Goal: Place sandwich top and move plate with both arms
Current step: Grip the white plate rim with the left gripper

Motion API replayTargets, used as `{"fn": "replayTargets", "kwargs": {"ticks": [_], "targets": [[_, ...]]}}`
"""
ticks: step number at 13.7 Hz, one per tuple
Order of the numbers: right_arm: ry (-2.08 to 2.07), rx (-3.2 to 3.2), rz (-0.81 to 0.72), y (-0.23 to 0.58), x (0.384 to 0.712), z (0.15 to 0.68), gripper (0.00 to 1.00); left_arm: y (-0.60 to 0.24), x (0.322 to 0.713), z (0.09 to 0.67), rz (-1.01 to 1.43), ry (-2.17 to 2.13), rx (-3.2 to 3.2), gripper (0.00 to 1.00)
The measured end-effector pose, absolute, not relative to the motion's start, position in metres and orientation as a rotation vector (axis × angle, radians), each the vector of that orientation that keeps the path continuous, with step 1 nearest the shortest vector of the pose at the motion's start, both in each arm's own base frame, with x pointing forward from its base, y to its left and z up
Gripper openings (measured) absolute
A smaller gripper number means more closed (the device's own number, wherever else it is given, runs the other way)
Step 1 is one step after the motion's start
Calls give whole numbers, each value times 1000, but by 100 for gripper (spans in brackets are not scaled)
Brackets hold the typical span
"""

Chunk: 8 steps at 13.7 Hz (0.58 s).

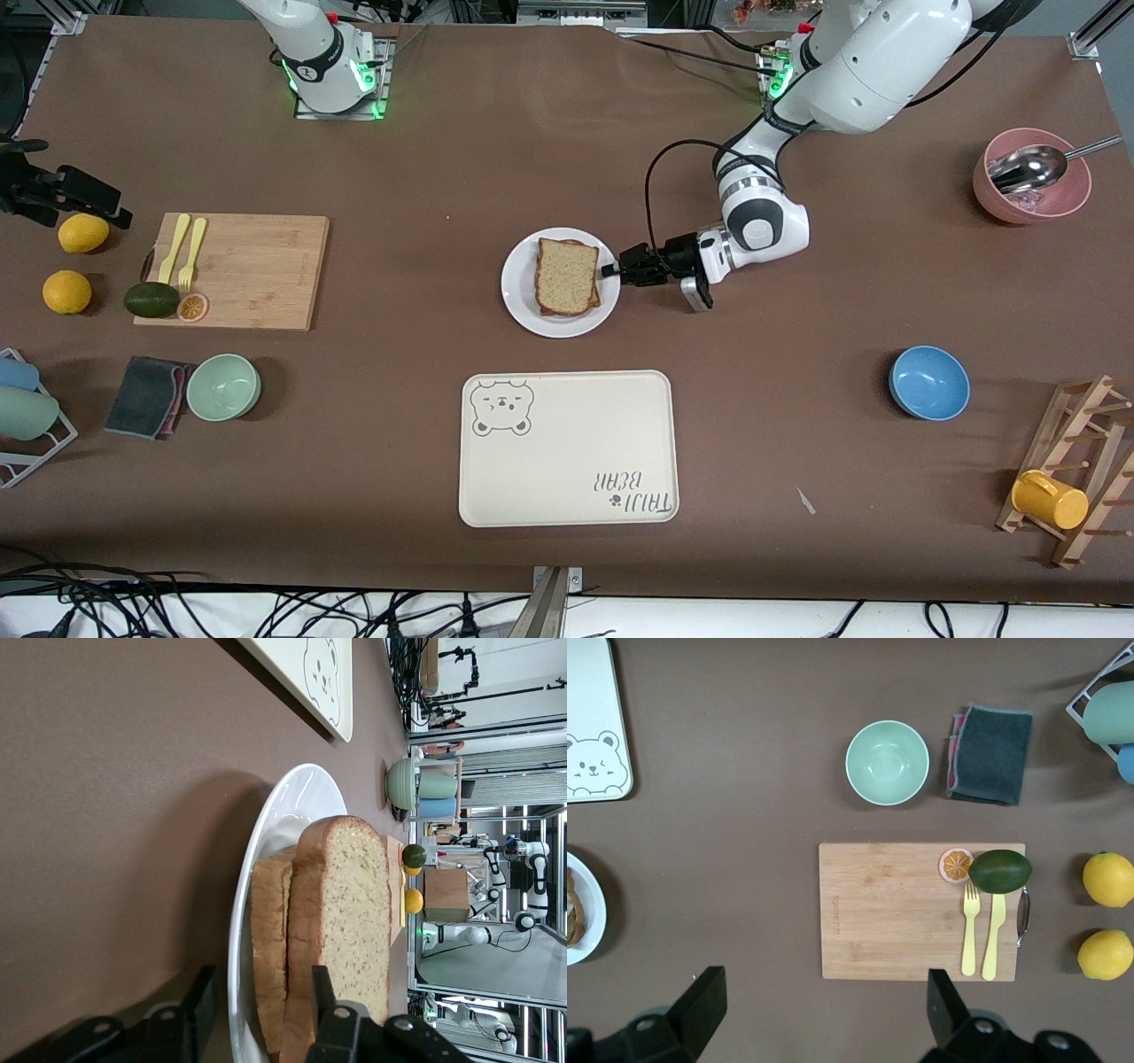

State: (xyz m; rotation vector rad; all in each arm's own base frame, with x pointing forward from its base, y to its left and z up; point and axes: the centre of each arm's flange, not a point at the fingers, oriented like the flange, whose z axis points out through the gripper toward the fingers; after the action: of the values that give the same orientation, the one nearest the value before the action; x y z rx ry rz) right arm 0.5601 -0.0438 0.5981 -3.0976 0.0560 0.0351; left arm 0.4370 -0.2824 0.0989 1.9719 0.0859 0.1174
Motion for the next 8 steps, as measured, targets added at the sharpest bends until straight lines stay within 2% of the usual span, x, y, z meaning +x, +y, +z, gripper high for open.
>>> {"fn": "replayTargets", "kwargs": {"ticks": [8], "targets": [[54, -3098, 35, -43, 560, 598, 100, -282, 434, 90, 122, 67, 1976, 28]]}}
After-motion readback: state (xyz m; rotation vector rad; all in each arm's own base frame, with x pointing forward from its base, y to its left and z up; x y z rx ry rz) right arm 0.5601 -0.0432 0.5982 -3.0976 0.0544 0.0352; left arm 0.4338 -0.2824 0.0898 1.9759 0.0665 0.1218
